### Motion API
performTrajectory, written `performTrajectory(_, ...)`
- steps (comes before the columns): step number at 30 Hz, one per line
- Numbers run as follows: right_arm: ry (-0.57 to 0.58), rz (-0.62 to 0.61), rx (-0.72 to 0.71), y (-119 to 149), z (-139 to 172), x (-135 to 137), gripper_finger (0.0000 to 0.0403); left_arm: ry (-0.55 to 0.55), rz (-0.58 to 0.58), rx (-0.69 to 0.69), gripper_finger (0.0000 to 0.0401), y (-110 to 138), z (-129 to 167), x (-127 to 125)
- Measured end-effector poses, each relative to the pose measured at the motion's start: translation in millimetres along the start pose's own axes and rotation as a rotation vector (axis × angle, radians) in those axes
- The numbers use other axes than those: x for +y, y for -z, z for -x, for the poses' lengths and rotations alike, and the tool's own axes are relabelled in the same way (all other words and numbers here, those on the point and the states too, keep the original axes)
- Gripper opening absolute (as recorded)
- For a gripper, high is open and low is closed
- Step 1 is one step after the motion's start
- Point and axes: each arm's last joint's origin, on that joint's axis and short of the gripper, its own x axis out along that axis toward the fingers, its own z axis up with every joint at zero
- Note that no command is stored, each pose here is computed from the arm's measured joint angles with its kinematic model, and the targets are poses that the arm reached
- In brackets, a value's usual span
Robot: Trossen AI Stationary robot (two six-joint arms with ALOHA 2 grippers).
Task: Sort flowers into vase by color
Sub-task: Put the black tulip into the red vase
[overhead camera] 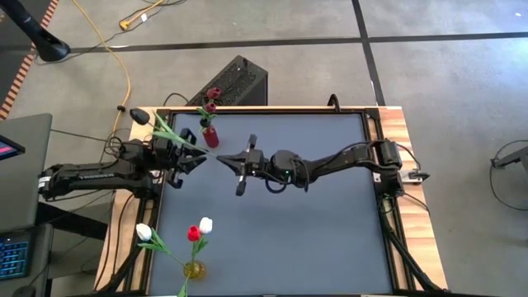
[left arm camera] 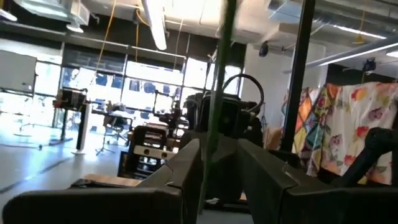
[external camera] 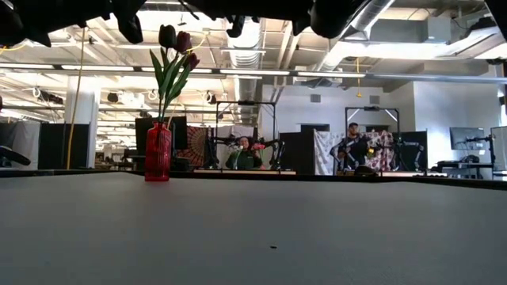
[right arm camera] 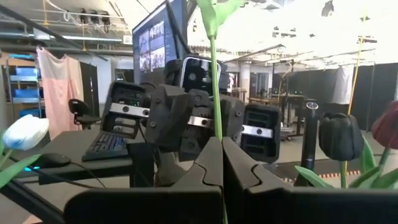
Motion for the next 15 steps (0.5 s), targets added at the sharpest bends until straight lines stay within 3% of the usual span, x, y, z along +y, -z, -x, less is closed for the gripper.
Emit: performTrajectory(15,0.004,0.0,0.02,2.1,-0.5,-2.5,0.0017,-0.085,-0.046,-0.058,0.0093,-4.1,0.2,1.7)
